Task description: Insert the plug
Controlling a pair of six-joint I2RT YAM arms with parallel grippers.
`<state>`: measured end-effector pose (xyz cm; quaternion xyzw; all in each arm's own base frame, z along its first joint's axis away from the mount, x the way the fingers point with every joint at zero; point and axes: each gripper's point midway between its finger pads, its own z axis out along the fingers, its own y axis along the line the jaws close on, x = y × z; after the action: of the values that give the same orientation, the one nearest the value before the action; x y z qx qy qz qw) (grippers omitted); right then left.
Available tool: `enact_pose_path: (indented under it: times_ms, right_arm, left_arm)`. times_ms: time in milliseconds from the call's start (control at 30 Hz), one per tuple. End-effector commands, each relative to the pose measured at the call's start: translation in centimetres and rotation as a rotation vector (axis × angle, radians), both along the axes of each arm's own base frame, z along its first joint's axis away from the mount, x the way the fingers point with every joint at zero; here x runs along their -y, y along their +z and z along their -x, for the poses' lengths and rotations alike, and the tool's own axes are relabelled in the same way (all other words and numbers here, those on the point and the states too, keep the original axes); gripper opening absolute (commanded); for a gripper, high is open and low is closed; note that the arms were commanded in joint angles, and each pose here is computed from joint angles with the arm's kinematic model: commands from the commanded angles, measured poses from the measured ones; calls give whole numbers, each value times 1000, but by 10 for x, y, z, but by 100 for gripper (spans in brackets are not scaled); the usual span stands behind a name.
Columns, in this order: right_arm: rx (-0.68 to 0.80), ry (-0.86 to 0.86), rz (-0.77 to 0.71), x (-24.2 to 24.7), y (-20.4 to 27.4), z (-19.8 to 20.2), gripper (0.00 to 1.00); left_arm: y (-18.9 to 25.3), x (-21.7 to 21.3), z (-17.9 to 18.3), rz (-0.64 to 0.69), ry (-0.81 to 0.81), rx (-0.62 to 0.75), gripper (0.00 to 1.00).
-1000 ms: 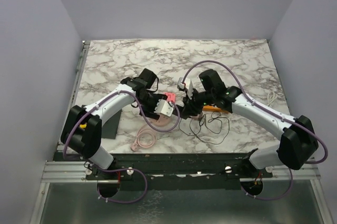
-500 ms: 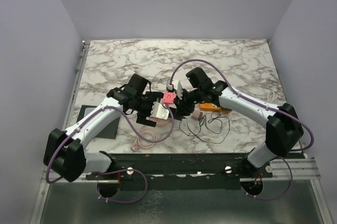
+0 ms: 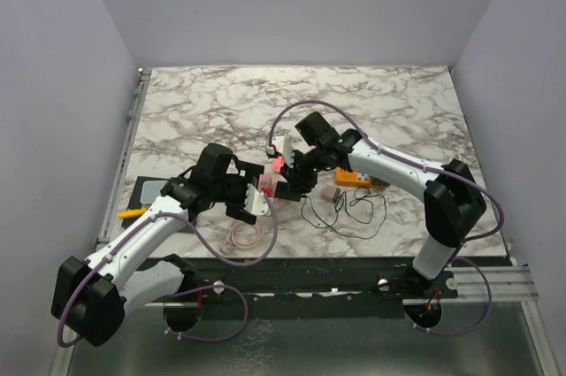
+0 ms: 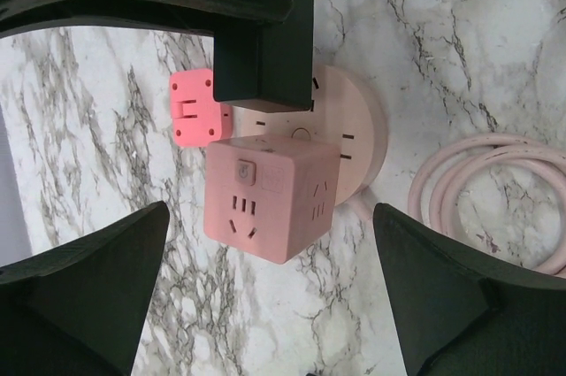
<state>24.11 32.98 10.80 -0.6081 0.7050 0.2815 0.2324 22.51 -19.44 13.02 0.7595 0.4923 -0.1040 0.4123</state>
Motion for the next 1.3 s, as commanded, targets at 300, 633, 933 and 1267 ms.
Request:
enact_pose_path:
  times_ms: [300, 633, 933, 1267]
  right_arm:
    - [33, 5, 60, -8, -13, -9, 1]
    - [34, 6, 68, -12, -16, -9, 1]
    - [63, -6, 100, -10, -25, -15, 1]
    - [94, -4, 142, -6, -28, -20, 1]
  left_arm:
    - [2, 1, 4, 44, -36, 66, 99]
    - [-2, 0, 6, 34, -61, 81, 99]
    - [-3, -1, 6, 29, -65, 88, 99]
    - [-4, -2, 7, 26, -69, 93, 99]
